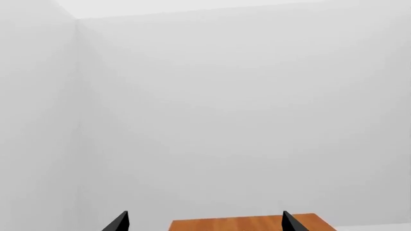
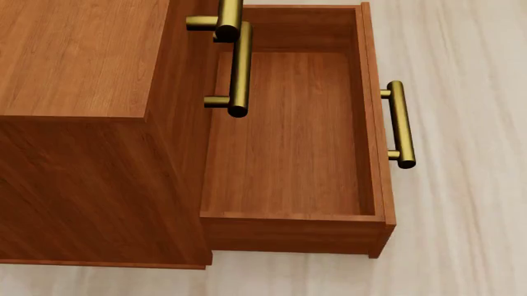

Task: Put the bowl in the bottom drawer of the cabinet.

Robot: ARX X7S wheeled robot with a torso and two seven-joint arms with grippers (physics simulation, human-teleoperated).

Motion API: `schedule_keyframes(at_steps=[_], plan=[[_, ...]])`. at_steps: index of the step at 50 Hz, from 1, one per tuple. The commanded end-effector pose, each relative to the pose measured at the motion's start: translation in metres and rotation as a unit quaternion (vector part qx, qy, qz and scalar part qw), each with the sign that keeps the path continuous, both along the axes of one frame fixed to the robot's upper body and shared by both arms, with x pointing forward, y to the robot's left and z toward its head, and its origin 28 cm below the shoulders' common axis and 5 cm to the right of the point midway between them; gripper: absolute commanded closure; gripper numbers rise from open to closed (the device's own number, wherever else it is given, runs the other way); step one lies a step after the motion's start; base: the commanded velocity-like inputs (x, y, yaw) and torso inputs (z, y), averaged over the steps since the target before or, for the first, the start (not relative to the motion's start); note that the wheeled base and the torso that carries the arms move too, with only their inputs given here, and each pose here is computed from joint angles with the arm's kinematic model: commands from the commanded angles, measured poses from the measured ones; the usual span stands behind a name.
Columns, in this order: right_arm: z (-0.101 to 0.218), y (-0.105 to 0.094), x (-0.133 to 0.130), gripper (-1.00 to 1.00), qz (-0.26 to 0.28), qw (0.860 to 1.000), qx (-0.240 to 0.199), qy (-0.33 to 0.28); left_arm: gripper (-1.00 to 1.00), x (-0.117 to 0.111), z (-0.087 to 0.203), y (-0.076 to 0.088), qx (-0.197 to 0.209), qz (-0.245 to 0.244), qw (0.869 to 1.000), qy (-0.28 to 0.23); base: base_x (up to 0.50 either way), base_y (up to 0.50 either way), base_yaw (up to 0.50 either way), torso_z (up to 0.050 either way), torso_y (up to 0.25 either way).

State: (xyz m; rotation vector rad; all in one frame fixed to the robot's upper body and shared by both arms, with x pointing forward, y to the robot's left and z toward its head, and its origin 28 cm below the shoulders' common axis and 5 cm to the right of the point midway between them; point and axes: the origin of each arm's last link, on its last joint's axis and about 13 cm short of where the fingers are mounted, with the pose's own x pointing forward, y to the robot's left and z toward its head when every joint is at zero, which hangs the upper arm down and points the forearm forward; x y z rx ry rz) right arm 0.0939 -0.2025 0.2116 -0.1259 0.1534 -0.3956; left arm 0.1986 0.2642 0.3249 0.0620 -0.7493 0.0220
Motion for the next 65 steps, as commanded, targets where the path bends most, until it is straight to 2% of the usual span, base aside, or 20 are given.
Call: schedule_keyframes(at_steps=[1, 20, 31, 44, 65], plan=[[-0.002, -0.005, -0.015, -1.00, -0.010, 1.000, -0.003, 0.012, -1.00, 0.000, -0.001, 0.000, -0.001, -0.002, 1.000, 0.000, 0.00, 0.00, 0.00, 0.000, 0.000], [-0.008, -0.011, -0.025, -1.00, -0.019, 0.999, 0.000, 0.034, -1.00, -0.001, 0.000, 0.001, 0.000, 0.001, 1.000, 0.000, 0.00, 0.00, 0.00, 0.000, 0.000], [-0.009, -0.020, -0.034, -1.00, -0.046, 0.998, 0.006, 0.034, -1.00, 0.001, -0.001, -0.001, 0.001, -0.003, 1.000, 0.002, 0.00, 0.00, 0.00, 0.000, 0.000], [-0.018, -0.031, -0.030, -1.00, -0.068, 0.996, 0.018, 0.048, -1.00, 0.001, -0.001, -0.002, 0.002, -0.004, 1.000, 0.002, 0.00, 0.00, 0.00, 0.000, 0.000], [-0.043, -0.039, -0.016, -1.00, -0.064, 0.994, 0.049, 0.074, -1.00, 0.001, -0.002, -0.002, 0.003, -0.004, 1.000, 0.002, 0.00, 0.00, 0.00, 0.000, 0.000]])
